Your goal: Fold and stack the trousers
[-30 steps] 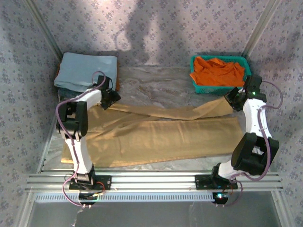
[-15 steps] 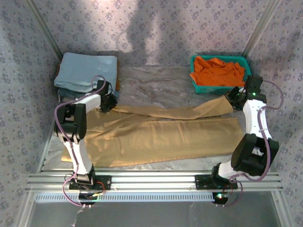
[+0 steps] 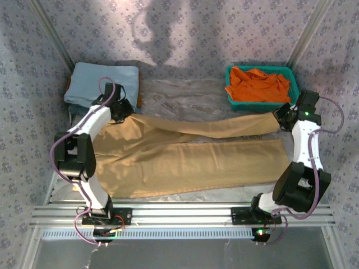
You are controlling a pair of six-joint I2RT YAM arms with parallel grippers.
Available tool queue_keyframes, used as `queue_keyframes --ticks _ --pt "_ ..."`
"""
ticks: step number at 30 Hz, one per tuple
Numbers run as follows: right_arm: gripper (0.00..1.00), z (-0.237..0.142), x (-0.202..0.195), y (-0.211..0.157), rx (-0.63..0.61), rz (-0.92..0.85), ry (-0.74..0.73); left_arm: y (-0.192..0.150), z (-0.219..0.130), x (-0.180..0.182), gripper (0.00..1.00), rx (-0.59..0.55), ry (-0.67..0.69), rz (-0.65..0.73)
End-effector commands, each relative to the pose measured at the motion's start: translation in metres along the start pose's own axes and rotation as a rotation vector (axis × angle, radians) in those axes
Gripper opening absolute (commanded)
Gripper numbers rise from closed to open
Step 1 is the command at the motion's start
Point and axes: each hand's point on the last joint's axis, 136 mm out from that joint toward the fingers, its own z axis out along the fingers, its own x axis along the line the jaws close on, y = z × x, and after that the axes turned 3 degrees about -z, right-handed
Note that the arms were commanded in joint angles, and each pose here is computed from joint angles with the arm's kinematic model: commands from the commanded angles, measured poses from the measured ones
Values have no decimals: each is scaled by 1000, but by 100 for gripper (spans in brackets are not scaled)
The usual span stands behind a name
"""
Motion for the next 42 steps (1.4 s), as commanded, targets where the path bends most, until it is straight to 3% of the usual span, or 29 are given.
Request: queue_keyframes --ticks 1,11,18,21,22,23,24,27,29,32,35,39,42 --pt "0 8 -5 14 -16 43 -10 11 -4 5 0 -1 10 0" --pt "0 48 -3 41 2 78 -43 44 1 0 0 -34 -58 -43" --pt "0 77 34 60 15 16 -19 53 33 -11 0 13 -77 -31" --pt "8 85 63 57 53 -34 9 51 43 -12 0 43 -79 -21" --pt "15 86 71 57 56 -88 9 51 43 -14 4 47 -85 -19" --pt "28 85 76 56 58 -104 10 50 41 -13 19 45 -88 -20" --pt "38 83 81 57 58 -117 12 50 37 -13 46 40 -94 -23" --pt "47 66 89 54 33 -138 19 44 10 -17 97 10 -127 -22" --pt "51 49 88 48 4 -148 15 34 -12 -21 100 -5 -142 -7" --pt "53 22 84 17 -8 -165 9 3 -39 -29 100 -24 -128 65" --pt "54 17 84 -47 16 -206 30 -52 -35 -17 100 18 -70 84" --pt "48 34 77 -150 169 -370 -6 -115 -8 33 100 59 -1 -64" --pt "40 45 57 -201 272 -444 -36 -143 3 67 100 73 35 -155"
